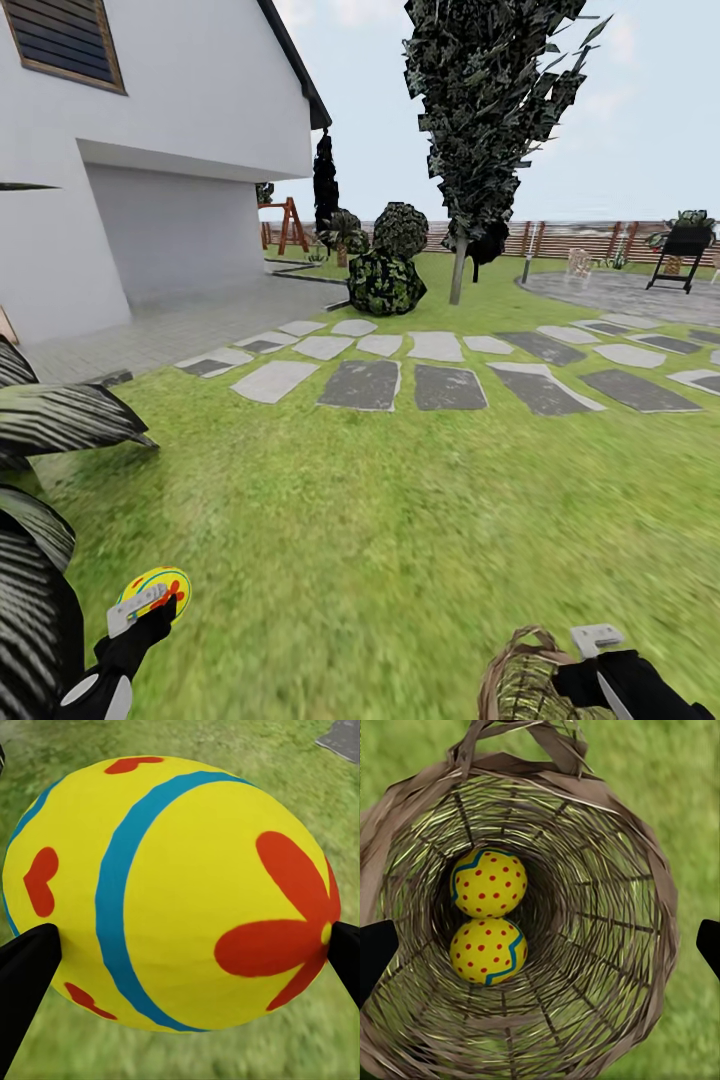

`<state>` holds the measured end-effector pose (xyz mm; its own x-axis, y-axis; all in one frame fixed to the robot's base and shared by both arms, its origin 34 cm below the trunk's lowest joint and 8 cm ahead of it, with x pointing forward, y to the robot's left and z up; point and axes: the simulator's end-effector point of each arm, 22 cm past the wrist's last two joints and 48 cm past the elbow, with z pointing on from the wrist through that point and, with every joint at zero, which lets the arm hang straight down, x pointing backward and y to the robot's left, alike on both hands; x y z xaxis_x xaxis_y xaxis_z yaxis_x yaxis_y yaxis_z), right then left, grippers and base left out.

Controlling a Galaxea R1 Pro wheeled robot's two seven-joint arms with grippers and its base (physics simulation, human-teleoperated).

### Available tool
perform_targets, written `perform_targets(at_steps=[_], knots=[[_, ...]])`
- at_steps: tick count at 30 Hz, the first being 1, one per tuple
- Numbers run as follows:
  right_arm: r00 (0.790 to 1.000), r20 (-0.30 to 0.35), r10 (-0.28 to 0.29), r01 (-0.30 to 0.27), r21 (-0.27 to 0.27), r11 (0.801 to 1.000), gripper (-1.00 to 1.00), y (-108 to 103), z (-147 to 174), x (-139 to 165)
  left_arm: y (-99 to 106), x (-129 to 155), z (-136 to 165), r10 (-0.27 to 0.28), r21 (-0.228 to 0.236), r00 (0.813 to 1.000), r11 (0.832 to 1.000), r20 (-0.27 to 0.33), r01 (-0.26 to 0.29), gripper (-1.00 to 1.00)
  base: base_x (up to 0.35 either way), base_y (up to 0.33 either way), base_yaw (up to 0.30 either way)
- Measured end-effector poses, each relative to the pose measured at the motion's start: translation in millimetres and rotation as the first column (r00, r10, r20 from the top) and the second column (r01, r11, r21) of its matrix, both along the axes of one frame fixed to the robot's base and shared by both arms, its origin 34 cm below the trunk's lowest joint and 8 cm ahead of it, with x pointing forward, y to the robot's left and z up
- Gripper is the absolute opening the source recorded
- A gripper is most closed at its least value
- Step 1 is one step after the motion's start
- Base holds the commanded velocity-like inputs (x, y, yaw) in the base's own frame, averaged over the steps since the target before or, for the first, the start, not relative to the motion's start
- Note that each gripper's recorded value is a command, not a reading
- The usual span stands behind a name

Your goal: Take the three Easter eggs out of the wicker basket on the lawn in the garden, then place them on the lawn next to a single tree (choose any tree) so that all three eggs are next to the same tree and none are left in the basket.

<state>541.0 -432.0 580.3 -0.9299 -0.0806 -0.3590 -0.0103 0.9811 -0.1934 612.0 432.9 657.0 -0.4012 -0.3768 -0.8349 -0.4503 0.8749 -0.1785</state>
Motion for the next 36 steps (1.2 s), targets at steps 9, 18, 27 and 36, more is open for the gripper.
perform_targets(at_steps=[9,18,27,36], knots=[[1.0,0.001,-0.001,0.001,0.002,1.0,1.0,1,-16,-1,0,-1,-15,0.0,0.0,1.0,1.0,0.001,0.0,-1.0,0.0,0.0,0.0],[1.0,0.001,0.0,0.0,0.005,1.0,1.0,3,-32,-2,0,-1,-31,0.0,0.001,1.0,1.0,0.002,0.0,-1.0,0.0,0.0,0.0],[1.0,0.001,0.0,0.0,0.005,1.0,1.0,3,-49,-3,0,-3,-47,0.0,0.001,1.0,1.0,0.002,0.0,-1.0,0.0,0.0,0.0],[1.0,0.002,-0.001,0.001,0.006,1.0,1.0,3,-66,-5,0,-5,-65,0.0,0.0,1.0,1.0,0.002,0.0,-1.0,0.0,0.0,0.0]])
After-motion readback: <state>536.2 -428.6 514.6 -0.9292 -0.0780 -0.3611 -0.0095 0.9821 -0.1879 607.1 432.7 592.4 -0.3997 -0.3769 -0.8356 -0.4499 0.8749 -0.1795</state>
